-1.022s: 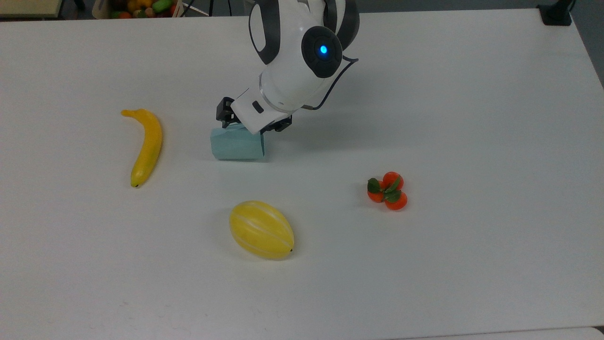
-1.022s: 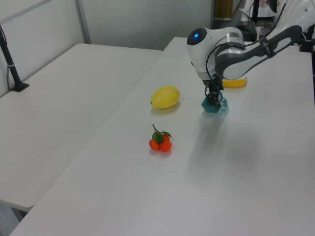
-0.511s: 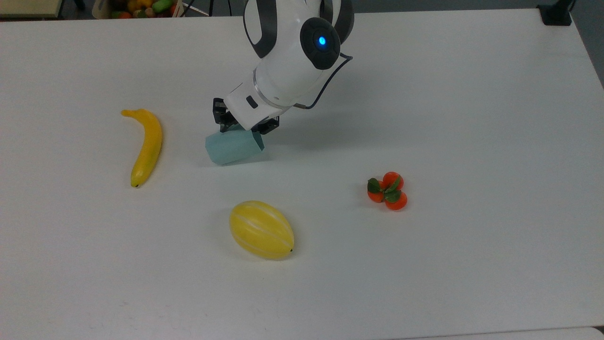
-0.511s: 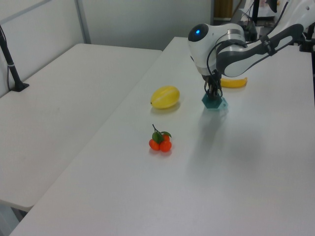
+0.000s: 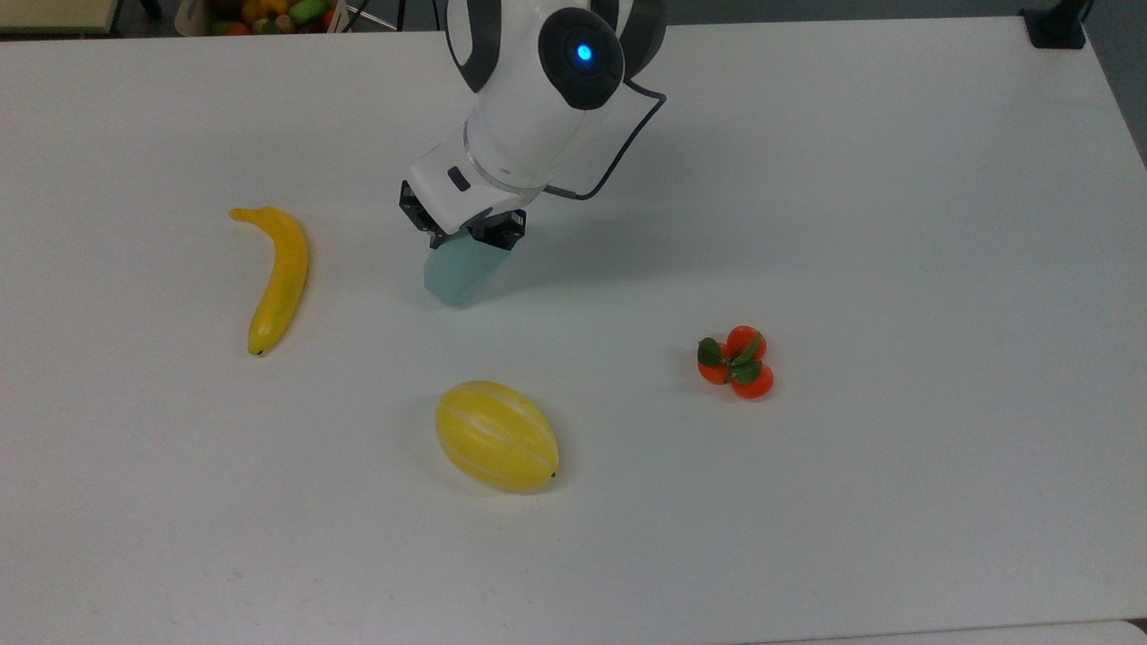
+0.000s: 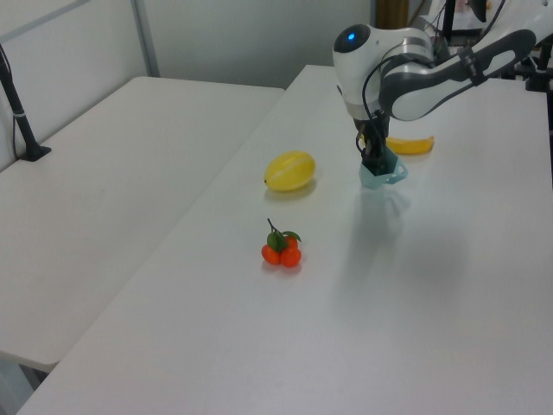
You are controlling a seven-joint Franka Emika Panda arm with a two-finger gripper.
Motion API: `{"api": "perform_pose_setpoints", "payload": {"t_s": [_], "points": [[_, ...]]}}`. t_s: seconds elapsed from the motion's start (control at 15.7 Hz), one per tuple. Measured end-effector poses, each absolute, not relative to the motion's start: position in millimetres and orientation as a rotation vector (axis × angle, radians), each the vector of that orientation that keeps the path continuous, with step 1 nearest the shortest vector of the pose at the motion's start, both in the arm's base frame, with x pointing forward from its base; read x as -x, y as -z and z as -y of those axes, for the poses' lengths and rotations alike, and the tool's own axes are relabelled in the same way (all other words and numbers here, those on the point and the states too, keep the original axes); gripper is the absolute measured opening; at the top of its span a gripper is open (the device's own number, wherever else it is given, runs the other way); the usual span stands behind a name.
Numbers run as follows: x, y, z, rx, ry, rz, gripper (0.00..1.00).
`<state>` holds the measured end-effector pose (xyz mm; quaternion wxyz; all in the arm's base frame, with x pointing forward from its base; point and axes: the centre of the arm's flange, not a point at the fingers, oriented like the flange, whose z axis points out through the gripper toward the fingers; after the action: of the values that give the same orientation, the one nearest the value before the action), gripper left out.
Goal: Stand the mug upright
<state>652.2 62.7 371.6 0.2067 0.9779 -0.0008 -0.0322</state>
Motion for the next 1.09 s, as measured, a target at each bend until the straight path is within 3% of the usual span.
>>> {"api": "perform_pose_setpoints", "payload": {"t_s": [0.45,1.09], "points": [[-648,-412,-8,-2.987,0.101,0.367,0.09],[-651,-404,35,-3.146,0.095,0.569,0.09]]}}
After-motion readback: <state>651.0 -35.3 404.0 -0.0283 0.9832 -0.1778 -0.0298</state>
